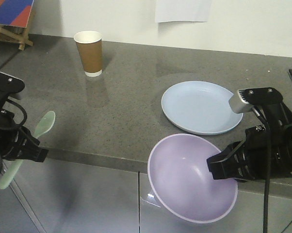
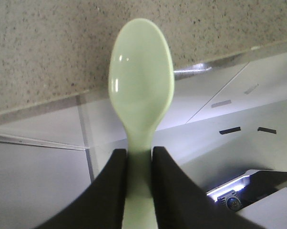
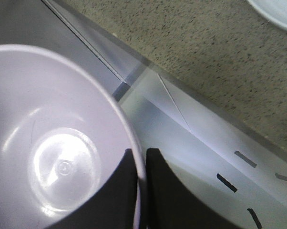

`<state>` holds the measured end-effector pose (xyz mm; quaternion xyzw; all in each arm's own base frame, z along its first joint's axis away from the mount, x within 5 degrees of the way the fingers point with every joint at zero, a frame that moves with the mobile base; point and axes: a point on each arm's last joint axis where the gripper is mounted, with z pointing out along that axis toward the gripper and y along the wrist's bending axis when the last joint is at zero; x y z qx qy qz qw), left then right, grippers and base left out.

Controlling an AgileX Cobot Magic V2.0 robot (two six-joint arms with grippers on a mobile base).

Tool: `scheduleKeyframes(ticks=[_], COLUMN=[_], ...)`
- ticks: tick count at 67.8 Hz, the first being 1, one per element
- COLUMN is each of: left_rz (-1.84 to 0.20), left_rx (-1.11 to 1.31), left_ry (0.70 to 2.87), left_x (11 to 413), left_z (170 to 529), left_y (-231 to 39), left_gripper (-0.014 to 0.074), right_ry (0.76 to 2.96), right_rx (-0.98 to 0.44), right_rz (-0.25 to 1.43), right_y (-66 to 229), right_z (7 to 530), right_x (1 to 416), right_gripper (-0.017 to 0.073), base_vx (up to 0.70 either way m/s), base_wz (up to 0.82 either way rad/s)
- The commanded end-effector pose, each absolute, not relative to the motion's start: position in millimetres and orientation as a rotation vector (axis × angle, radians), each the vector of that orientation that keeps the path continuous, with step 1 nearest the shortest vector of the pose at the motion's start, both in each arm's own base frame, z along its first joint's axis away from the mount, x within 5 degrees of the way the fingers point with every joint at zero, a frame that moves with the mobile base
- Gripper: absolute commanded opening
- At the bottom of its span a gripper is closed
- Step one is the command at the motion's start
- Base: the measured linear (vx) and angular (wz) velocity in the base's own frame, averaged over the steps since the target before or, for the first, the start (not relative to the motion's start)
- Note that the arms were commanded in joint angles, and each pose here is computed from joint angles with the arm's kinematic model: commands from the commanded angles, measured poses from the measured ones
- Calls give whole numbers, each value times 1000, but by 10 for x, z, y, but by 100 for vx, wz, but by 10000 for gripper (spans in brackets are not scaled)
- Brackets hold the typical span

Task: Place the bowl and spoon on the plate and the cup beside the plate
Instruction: 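Drive closer, bringing the held lavender bowl over the blue plate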

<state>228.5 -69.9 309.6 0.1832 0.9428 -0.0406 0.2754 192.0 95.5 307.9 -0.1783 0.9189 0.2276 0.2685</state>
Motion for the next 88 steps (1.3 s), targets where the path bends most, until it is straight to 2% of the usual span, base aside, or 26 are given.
scheduleKeyframes(ticks=[1,88], left_rz=[-133,-133], left_rx=[464,464], left_ry=[2442,2442], left_x=[2284,2284], left_z=[3251,3251], left_y=[-714,-714], left_gripper=[83,83], right_ry=[2391,2391], right_rx=[-452,-452], right_rz=[631,631], right_y=[959,959], right_z=[3231,3231], right_x=[1933,1933], right_gripper=[-1,-1], base_vx=[10,8], base_wz=[-9,-11])
